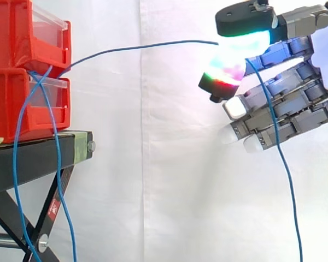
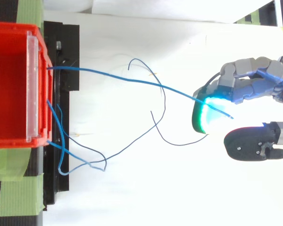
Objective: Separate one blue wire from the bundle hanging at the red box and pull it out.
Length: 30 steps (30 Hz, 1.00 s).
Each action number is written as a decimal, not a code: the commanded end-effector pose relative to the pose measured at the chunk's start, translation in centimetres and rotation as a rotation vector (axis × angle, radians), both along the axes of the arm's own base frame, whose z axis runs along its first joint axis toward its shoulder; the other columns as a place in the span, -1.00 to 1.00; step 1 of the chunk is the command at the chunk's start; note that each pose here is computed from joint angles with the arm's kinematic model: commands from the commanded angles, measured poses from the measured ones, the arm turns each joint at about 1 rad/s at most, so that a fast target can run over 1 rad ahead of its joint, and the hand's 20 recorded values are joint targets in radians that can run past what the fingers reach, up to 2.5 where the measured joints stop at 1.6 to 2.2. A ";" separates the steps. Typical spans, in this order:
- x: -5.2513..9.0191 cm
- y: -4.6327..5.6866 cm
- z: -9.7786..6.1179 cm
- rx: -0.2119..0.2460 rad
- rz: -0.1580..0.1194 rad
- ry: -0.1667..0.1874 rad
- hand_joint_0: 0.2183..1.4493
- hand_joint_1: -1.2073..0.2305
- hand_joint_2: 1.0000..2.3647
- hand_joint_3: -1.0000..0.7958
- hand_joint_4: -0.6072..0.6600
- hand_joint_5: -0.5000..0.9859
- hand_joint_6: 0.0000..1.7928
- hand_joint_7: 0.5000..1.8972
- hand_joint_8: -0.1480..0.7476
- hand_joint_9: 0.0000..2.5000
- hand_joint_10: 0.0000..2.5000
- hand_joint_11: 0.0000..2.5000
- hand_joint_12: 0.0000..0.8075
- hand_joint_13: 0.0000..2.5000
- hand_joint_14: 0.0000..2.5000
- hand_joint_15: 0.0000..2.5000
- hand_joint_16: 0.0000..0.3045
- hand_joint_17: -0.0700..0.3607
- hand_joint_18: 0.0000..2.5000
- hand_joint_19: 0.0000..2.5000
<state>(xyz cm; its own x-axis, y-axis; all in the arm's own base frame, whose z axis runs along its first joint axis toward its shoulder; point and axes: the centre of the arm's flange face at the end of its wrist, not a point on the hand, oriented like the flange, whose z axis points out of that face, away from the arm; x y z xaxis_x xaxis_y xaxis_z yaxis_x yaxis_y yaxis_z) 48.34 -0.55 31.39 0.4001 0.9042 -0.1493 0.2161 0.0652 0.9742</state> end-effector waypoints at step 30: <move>0.0 0.0 0.0 0.000 0.000 0.000 -0.38 -0.38 -0.98 0.30 -0.35 -0.48 -0.06 0.05 -0.03 -0.39 -0.99 -0.27 -0.06 -0.72 -0.99 -0.59 -0.65 -0.12 -0.80 -0.62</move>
<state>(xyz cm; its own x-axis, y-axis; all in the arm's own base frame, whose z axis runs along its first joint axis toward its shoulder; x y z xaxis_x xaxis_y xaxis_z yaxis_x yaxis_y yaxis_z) 48.33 -0.55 31.40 0.4000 0.9043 -0.1492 0.2160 0.0652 0.9742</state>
